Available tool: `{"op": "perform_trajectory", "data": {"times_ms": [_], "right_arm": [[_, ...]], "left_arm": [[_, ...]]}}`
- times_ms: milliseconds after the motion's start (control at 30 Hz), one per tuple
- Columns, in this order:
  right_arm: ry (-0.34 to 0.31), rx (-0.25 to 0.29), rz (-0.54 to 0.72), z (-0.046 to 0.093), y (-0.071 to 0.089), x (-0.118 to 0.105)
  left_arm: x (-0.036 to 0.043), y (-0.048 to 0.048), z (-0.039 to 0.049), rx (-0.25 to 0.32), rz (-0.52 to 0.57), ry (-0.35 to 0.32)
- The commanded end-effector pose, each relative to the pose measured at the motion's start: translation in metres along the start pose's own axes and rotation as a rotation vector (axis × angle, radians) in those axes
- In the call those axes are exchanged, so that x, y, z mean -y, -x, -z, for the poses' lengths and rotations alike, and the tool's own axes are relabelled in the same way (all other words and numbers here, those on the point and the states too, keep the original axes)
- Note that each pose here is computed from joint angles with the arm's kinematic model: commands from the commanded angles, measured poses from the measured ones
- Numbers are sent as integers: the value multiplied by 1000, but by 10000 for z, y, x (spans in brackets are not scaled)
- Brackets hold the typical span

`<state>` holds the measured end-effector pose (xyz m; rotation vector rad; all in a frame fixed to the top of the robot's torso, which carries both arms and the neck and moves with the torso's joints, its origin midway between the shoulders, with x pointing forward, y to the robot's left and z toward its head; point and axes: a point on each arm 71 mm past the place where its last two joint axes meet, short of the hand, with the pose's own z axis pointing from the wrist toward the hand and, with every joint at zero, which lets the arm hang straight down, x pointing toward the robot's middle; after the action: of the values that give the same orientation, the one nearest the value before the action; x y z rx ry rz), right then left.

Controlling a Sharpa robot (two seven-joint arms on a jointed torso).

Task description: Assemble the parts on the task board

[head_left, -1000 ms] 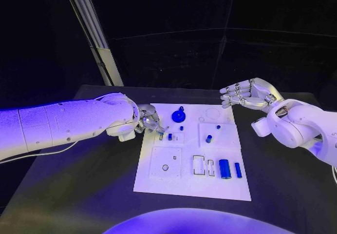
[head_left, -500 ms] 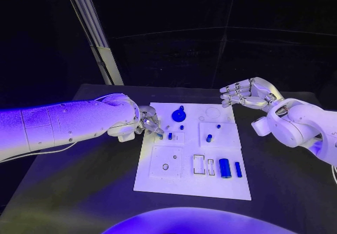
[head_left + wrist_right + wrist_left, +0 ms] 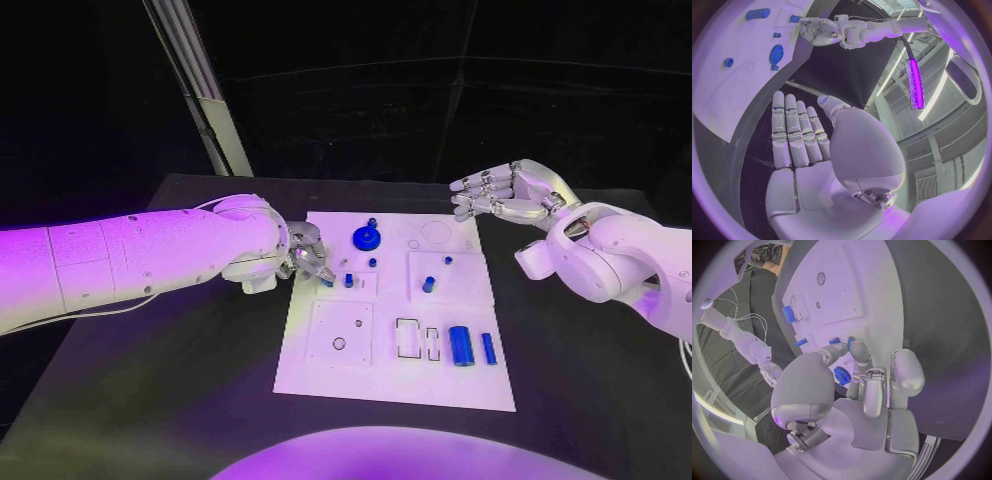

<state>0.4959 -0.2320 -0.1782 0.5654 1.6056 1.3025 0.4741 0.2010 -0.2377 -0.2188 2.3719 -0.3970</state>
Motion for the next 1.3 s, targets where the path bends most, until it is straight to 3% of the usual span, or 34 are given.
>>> {"op": "perform_trajectory", "data": {"times_ms": [33,1300], "right_arm": [[11,-9,-2,-6,-5,-17],[5,-14,-18,-15,-10,-10]], "left_arm": [[-15,-27,0,-27,-26,15],[32,-49,-55,-74,-59,24]]}}
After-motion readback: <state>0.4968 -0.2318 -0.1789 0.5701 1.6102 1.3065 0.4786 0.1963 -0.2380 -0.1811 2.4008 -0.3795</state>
